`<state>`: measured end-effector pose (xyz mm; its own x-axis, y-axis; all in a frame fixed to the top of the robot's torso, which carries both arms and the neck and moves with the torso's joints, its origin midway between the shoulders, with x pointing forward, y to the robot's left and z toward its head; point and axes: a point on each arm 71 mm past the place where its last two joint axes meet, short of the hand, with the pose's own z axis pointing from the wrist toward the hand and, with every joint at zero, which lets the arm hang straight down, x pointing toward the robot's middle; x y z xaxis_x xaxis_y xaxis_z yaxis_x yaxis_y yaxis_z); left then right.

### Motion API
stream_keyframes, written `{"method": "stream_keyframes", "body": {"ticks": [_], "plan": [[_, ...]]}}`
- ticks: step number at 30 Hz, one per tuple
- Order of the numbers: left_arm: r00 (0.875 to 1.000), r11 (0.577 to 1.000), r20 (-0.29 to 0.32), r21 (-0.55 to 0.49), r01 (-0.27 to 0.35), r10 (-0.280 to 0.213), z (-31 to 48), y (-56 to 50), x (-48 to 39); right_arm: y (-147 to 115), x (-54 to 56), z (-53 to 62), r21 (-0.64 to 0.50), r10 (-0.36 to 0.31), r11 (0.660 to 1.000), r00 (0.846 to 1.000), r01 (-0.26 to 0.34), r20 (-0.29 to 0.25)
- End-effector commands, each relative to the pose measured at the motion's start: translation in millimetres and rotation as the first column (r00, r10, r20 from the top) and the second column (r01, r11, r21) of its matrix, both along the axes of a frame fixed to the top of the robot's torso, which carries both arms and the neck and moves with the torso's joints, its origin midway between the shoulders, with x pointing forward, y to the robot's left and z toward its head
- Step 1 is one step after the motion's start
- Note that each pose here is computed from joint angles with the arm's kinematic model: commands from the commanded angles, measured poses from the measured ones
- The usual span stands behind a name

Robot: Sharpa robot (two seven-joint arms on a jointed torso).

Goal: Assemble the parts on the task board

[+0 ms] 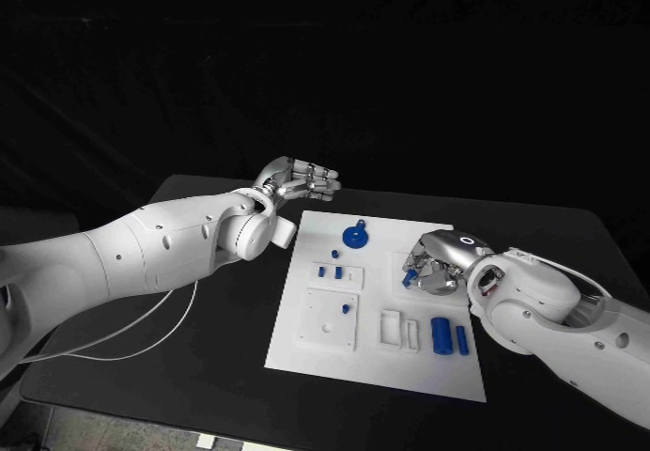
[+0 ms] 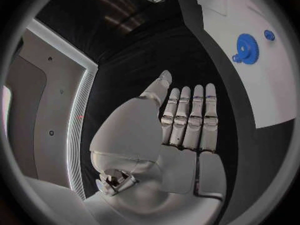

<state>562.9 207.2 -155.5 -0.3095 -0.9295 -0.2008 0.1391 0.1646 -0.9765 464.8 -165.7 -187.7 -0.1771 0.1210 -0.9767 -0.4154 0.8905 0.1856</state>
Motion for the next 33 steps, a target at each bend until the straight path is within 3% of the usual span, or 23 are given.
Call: {"method": "stream_keyframes", "body": {"ticks": [1, 6, 12, 26, 33], "plan": [[1.000, 1.000, 0.002, -0.010, 0.013, -0.013, 0.8, -1.6, 0.1, 3, -1.1, 10.2, 0.102, 0.003, 0.995, 1.000, -0.002, -0.017], [1.000, 1.000, 0.003, -0.009, 0.010, -0.010, 0.7, -1.1, 0.5, 9, -3.2, 20.6, 0.166, 0.021, 0.986, 0.999, -0.015, -0.030], [1.000, 1.000, 0.002, -0.008, 0.010, -0.010, 0.6, -1.2, 0.8, 22, -6.7, 24.1, 0.207, 0.058, 0.977, 0.997, -0.046, -0.052], [1.000, 1.000, -0.009, -0.005, 0.019, -0.019, -1.1, -5.6, 1.5, 83, -38.3, 0.3, 0.202, 0.226, 0.957, 0.971, -0.207, -0.073], [1.000, 1.000, -0.012, -0.005, 0.024, -0.025, -1.7, -8.2, 1.4, 99, -48.9, -13.3, 0.185, 0.271, 0.950, 0.958, -0.252, -0.090]]}}
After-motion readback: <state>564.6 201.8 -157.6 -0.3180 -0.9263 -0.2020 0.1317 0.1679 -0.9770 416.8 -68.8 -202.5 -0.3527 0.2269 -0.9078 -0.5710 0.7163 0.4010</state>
